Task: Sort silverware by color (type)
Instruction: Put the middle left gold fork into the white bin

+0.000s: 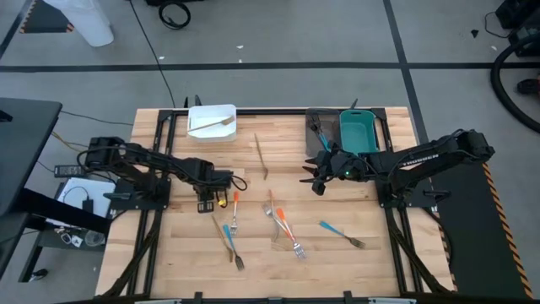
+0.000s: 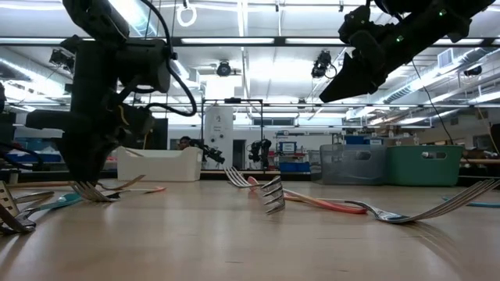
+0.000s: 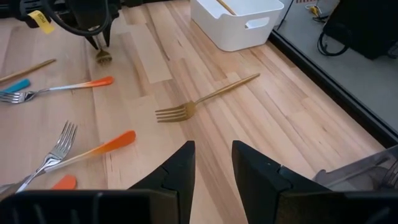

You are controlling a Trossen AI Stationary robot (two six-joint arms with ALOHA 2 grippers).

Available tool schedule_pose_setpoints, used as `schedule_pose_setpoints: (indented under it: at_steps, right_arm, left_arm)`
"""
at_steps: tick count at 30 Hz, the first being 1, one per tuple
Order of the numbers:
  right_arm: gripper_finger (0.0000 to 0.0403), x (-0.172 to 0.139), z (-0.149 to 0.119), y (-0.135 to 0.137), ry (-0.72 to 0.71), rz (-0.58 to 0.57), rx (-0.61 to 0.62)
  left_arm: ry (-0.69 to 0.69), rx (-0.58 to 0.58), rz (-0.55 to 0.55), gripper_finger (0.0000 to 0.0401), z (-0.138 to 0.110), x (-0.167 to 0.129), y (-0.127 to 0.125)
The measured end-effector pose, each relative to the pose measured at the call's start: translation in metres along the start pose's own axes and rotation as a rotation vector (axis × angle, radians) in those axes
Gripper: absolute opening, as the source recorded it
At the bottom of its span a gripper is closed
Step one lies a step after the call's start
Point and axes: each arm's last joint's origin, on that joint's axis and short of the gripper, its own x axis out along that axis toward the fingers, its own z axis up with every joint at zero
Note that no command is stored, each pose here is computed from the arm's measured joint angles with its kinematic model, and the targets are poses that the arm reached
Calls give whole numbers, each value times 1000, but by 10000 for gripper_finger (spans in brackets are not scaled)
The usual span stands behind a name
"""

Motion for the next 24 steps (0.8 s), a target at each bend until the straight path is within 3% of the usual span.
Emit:
schedule_pose_setpoints:
  at_steps: [3,9,17,24]
  right_arm:
    - [116,0,0,0,0,0,-1]
    - [116,0,0,0,0,0,-1]
    - [116,0,0,0,-1,0,-2]
    - [116,0,0,0,-1,0,-2]
  left_arm:
    - [3,0,-1,94,-1,1,0]
    - [10,2,-10,17,-1,1,0]
    - [30,-6,11,18,9,-15,4]
    - [44,-50,129,18,21,-38,28]
